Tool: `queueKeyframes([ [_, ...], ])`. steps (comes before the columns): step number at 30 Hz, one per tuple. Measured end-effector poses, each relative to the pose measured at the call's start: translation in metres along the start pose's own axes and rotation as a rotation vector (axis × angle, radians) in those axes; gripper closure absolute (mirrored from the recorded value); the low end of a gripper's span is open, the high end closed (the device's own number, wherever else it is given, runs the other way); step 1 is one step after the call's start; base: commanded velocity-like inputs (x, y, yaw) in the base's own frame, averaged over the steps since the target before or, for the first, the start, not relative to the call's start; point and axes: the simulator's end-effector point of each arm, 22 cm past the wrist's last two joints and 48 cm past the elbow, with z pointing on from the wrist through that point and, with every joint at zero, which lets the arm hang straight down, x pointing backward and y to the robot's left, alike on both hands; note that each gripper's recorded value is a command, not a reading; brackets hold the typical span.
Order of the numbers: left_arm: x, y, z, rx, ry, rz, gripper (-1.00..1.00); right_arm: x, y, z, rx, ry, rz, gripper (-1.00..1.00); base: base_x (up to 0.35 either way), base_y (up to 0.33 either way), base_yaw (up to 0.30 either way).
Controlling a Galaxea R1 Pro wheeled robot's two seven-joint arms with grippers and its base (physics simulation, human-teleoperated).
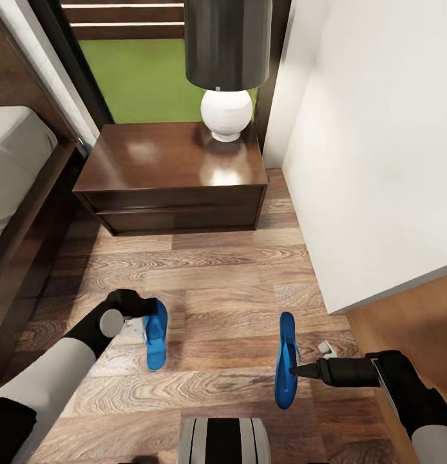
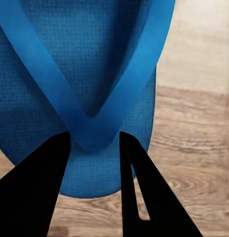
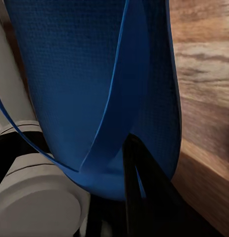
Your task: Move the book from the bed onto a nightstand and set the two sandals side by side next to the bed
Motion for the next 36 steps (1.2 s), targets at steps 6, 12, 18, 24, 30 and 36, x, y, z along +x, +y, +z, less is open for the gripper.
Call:
queueKeyframes([
  [6,0.022,0.001,-0.01,-0.207,-0.041,-0.434,1.0,0.0,0.0,0.0,0.0,0.0,0.001,1.0,0.0,0.0,0.0],
  [12,0.027,0.0,-0.01,-0.249,-0.038,-0.541,1.0,0.0,0.0,0.0,0.0,0.0,0.001,1.0,0.0,0.0,0.0],
  [18,0.026,-0.022,0.009,-0.167,0.036,-0.661,1.0,0.0,0.0,0.0,0.0,0.0,0.001,1.0,0.0,0.0,0.0],
  [24,0.032,-0.044,0.017,-0.106,0.122,-0.759,1.0,0.0,0.0,0.0,0.0,0.0,0.001,1.0,0.0,0.0,0.0],
  [30,0.035,-0.049,0.018,-0.106,0.134,-0.782,1.0,0.0,0.0,0.0,0.0,0.0,0.001,1.0,0.0,0.0,0.0],
  [36,0.034,-0.047,0.014,-0.223,0.053,-0.983,1.0,0.0,0.0,0.0,0.0,0.0,0.0,1.0,0.0,0.0,0.0],
])
